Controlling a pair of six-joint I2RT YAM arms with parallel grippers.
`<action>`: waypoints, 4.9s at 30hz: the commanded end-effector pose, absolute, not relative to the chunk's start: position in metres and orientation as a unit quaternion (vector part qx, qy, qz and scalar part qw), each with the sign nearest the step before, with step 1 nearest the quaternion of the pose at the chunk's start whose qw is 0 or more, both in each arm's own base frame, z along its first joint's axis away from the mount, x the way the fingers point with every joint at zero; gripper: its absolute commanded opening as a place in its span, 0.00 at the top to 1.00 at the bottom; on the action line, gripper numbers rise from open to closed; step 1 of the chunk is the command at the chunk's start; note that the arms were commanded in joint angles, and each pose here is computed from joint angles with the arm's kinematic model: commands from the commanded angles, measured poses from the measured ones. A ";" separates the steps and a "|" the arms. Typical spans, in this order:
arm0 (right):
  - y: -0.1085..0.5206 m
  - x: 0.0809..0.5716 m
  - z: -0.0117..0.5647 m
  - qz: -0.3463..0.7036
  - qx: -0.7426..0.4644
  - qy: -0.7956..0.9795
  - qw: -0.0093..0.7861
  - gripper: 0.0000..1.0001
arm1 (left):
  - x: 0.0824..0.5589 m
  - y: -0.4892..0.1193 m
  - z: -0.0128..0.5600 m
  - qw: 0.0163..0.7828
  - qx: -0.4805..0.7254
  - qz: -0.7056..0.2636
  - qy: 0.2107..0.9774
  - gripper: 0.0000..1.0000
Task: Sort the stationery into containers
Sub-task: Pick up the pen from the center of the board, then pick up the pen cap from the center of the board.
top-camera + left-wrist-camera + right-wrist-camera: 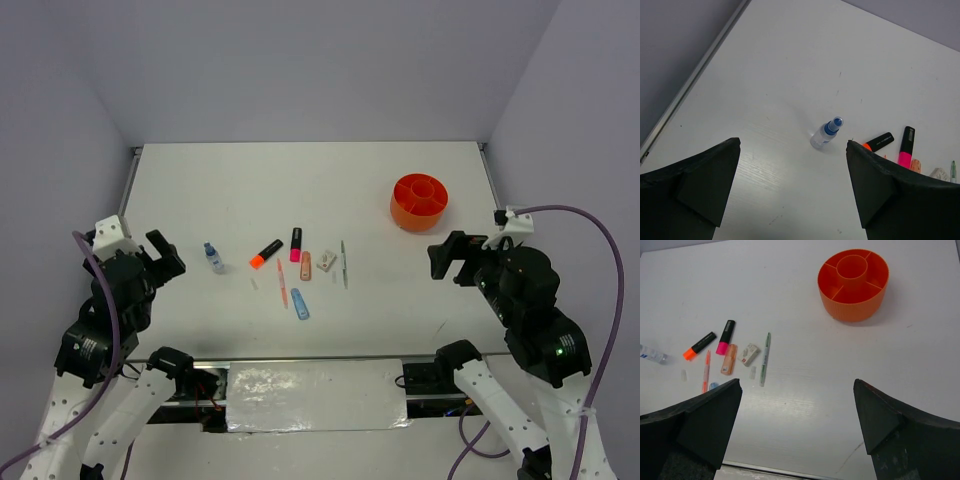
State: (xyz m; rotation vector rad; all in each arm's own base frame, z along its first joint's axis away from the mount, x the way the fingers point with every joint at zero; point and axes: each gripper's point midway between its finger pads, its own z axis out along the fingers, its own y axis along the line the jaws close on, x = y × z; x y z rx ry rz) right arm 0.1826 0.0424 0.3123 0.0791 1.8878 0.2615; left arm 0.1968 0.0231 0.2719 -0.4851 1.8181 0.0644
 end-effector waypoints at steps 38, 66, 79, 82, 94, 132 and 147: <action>0.206 0.299 0.105 0.095 -0.039 0.944 0.315 0.31 | 0.221 0.003 0.258 0.561 -0.170 0.016 0.810 0.01; 0.214 0.308 0.012 0.034 -0.053 0.972 0.228 0.62 | 0.227 -0.008 0.252 0.550 -0.147 0.002 0.822 0.01; 0.193 0.287 0.013 0.034 -0.043 0.969 0.239 1.00 | 0.227 -0.012 0.253 0.552 -0.138 -0.007 0.823 0.01; 0.189 0.291 0.060 0.056 -0.025 0.953 0.296 1.00 | 0.226 -0.018 0.257 0.556 -0.125 -0.020 0.822 0.01; 0.167 0.251 0.195 0.161 -0.035 0.885 0.436 1.00 | 0.237 -0.125 0.245 0.447 -0.135 -0.175 0.867 0.01; 0.165 0.214 0.194 0.205 -0.092 0.877 0.426 1.00 | 0.265 -0.134 0.031 0.253 -0.263 0.033 0.930 0.40; 0.168 0.212 0.190 0.210 -0.099 0.878 0.419 1.00 | 0.252 -0.136 -0.005 0.216 -0.251 0.038 0.943 0.59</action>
